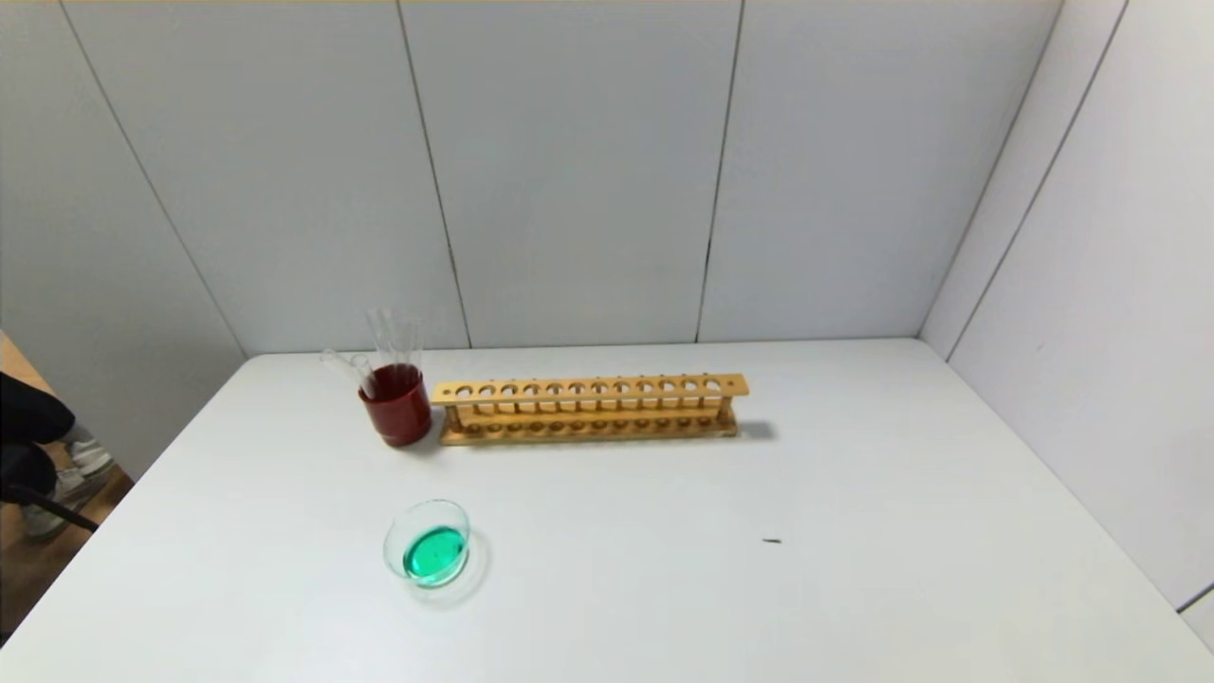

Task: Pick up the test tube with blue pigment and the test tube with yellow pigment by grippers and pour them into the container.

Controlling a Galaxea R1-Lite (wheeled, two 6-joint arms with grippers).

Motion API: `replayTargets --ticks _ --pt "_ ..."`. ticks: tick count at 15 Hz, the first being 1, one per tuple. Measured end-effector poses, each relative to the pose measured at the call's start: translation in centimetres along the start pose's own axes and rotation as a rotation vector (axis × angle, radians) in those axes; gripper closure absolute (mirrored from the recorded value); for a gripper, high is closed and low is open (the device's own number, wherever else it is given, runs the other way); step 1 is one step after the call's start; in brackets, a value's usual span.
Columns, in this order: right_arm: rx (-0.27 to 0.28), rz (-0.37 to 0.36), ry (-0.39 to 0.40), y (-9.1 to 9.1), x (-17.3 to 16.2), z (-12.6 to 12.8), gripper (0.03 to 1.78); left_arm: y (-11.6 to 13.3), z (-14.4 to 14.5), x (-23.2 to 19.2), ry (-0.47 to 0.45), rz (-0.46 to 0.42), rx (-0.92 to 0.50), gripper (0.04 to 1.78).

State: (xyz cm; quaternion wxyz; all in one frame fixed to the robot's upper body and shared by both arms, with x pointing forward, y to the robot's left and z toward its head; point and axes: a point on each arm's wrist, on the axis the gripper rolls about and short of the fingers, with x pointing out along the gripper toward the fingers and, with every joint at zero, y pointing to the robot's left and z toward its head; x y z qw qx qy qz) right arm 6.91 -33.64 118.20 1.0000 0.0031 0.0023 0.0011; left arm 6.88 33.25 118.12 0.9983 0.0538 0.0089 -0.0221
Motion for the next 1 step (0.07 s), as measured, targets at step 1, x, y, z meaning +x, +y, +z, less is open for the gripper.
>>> replayTargets --ticks 1 --pt "0.0 0.0 0.0 0.0 0.0 0.0 0.06 0.0 0.0 0.02 0.004 0.0 0.0 0.07"
